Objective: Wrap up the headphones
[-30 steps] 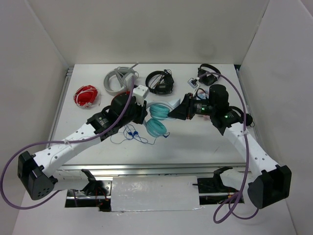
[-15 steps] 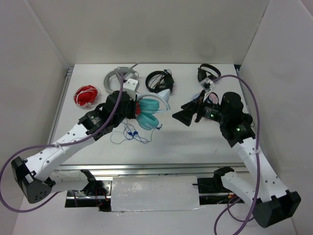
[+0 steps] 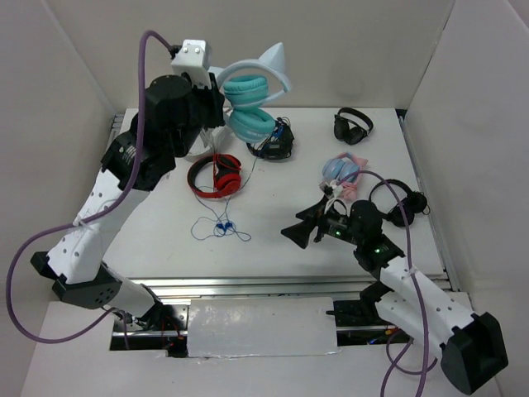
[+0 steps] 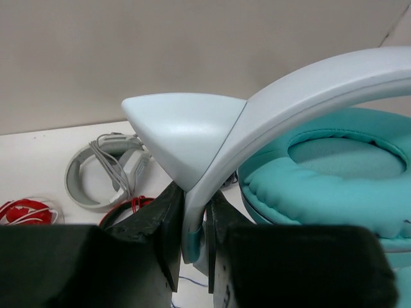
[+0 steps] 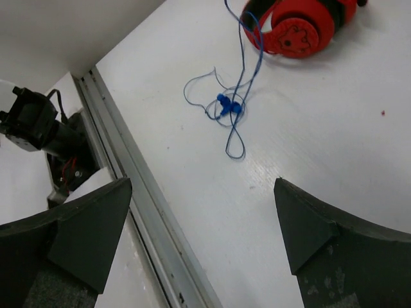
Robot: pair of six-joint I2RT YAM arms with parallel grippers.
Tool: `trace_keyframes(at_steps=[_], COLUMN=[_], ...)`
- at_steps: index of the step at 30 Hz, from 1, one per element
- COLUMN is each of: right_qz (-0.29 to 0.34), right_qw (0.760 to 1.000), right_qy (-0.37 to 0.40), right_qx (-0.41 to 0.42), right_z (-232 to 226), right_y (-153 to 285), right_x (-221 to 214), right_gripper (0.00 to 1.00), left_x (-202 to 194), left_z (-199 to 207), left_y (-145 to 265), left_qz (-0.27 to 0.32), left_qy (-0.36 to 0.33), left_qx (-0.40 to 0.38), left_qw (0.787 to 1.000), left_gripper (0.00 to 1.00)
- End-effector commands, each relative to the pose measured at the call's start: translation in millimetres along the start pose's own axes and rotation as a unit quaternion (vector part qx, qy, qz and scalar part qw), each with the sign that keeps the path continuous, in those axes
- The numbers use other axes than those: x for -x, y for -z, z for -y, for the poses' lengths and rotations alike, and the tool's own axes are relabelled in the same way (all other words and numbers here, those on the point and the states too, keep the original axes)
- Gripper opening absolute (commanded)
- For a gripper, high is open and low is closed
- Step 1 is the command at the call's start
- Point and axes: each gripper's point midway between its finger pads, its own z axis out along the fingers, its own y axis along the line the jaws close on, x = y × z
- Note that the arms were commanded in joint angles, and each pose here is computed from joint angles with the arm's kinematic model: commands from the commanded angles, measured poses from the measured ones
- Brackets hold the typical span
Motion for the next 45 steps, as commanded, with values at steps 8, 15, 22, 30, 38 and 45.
trace_keyframes(at_steps=[8, 15, 22, 30, 38, 45], right_qz=[0.195, 0.237, 0.251, 0.242, 0.237, 0.221], right_qw=[0.976, 0.964, 0.959, 0.939, 0.959, 0.964], right_qy=[0.1, 0.095, 0.085, 0.044, 0.057, 0.139], right_qx=[0.005, 0.072, 0.099, 0.24, 0.144, -0.052], right_z=[-11.6, -36.9, -38.3, -60.5, -23.2, 5.8], right_y=[-59.6, -109.9, -169.8, -189.8, -90.3, -20.9], right_x=[69.9, 69.1, 82.1, 98.1, 109.7, 149.1], right_gripper=[1.0, 1.0, 0.99, 0.27, 0.0, 0.0], left_x=[66.5, 75.0, 86.0, 92.5, 82.8, 73.2], left_z=[-5.8, -3.0, -2.2, 2.5, -21.5, -25.2], left_y=[24.7, 40.6, 65.2, 87.1, 99.0, 100.0], left_qz=[0.077, 0.084, 0.094, 0.095, 0.114, 0.121], left_qy=[0.049, 0.059, 0.075, 0.075, 0.074, 0.074], left_qx=[-0.015, -0.042, -0.072, -0.108, -0.069, -0.07], left_qw=[0.996, 0.994, 0.99, 0.987, 0.988, 0.987], left_gripper=[0.0, 0.0, 0.0, 0.0, 0.0, 0.0])
